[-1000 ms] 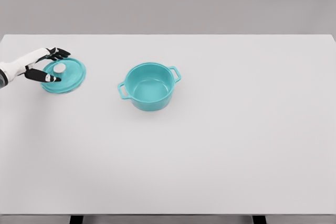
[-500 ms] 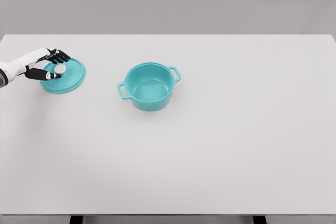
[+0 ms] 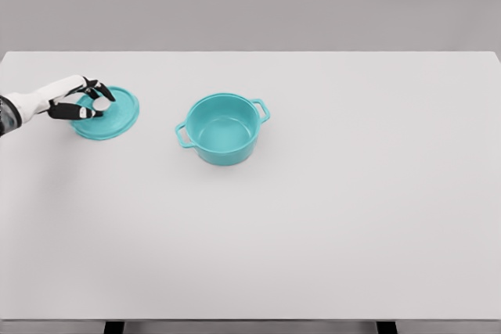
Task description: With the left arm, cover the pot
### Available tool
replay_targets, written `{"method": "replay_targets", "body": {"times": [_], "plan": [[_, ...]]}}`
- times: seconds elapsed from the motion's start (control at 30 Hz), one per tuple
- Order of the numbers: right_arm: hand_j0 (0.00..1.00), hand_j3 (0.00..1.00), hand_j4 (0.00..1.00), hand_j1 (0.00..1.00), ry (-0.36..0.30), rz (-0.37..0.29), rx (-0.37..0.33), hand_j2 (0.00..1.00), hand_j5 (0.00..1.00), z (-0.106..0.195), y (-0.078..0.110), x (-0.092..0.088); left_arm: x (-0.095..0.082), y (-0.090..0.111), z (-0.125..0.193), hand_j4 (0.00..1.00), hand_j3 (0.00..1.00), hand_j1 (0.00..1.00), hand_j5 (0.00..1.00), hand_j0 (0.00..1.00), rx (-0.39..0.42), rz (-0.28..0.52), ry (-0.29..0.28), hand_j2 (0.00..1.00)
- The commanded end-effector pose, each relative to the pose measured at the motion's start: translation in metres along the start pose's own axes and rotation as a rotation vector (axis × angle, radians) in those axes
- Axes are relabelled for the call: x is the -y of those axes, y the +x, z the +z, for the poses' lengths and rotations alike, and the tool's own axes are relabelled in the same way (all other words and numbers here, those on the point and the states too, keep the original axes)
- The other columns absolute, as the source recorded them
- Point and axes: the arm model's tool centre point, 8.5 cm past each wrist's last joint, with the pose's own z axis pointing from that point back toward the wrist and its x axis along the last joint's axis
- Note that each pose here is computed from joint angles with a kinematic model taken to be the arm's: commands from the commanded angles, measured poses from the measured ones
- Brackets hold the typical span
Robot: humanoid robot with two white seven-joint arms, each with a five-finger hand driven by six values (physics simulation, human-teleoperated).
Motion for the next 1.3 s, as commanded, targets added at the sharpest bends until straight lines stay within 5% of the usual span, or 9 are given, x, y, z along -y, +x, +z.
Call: {"method": "replay_targets", "body": {"times": [0.0, 0.73, 1.27], "plan": [[1.0, 1.0, 1.0, 1.0, 0.0, 0.001, 0.0, 1.0, 1.0, 0.0, 0.0, 0.0, 0.003, 0.011, -0.006, 0.49, 0.49, 0.49, 0.49, 0.49, 0.037, -0.022, -0.031, 0.49], [1.0, 1.0, 1.0, 1.0, 0.0, 0.001, 0.002, 1.0, 1.0, 0.0, 0.001, 0.0, -0.02, 0.103, -0.028, 0.51, 0.51, 0.51, 0.51, 0.51, 0.285, -0.166, -0.09, 0.51], [1.0, 1.0, 1.0, 1.0, 0.0, 0.001, 0.0, 1.0, 1.0, 0.0, 0.0, 0.0, -0.01, 0.135, -0.038, 0.51, 0.51, 0.51, 0.51, 0.51, 0.378, -0.223, -0.141, 0.51]]}}
